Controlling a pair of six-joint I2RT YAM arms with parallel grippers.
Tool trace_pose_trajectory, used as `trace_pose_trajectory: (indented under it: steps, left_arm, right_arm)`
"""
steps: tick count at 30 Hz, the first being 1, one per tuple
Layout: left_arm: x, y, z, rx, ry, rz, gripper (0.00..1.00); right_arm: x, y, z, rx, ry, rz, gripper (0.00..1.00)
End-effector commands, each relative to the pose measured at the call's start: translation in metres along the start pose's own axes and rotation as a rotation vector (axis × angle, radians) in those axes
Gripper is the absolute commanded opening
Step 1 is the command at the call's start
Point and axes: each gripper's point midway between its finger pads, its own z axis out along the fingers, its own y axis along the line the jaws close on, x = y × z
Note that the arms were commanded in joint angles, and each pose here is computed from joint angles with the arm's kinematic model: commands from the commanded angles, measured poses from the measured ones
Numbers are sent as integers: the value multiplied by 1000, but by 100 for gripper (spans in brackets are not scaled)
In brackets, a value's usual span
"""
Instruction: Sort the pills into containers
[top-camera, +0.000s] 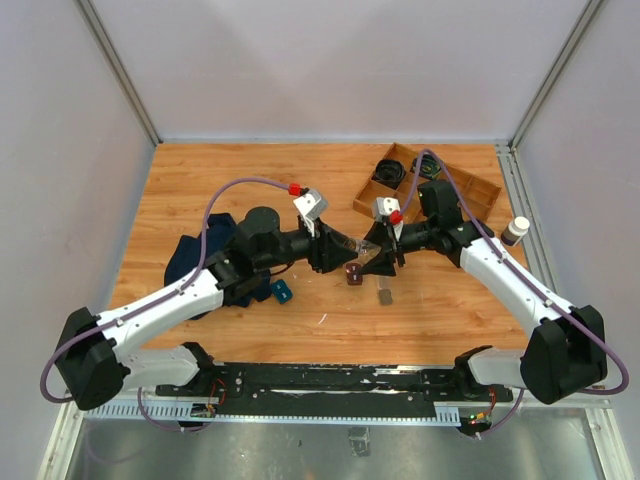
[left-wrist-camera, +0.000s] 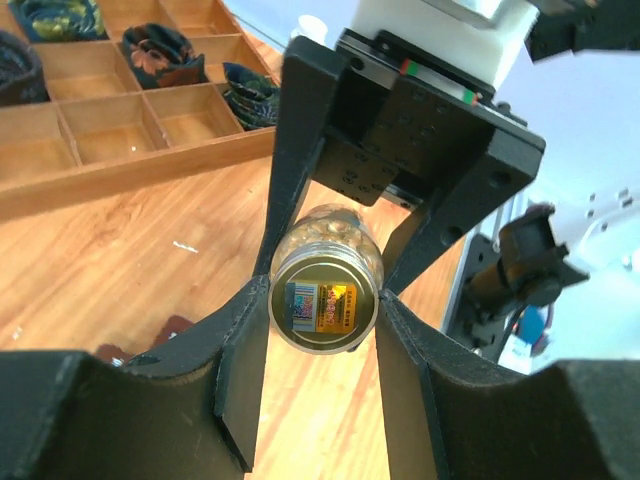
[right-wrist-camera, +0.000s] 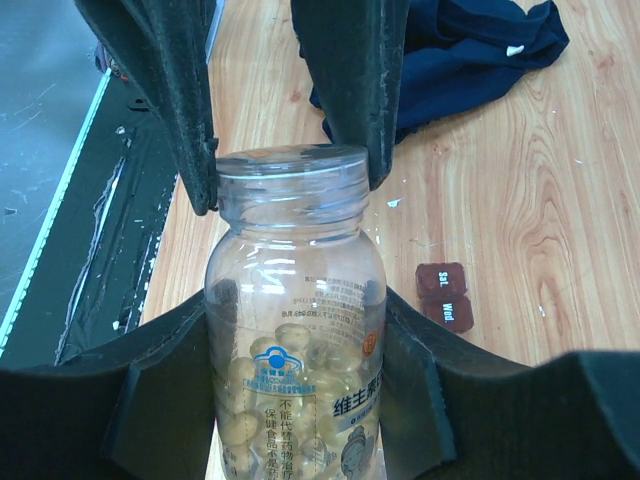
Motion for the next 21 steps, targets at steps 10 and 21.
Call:
trace_pose_trajectory:
  steps: [10, 21]
  left_arm:
    - [-7, 23, 0, -415, -139, -510, 0]
    - [-23, 8, -6, -327, -211, -530, 99]
  right_arm:
    - [-15, -8, -1, 7, -20, -85, 1]
    - [-14, -9, -1, 8, -19, -85, 1]
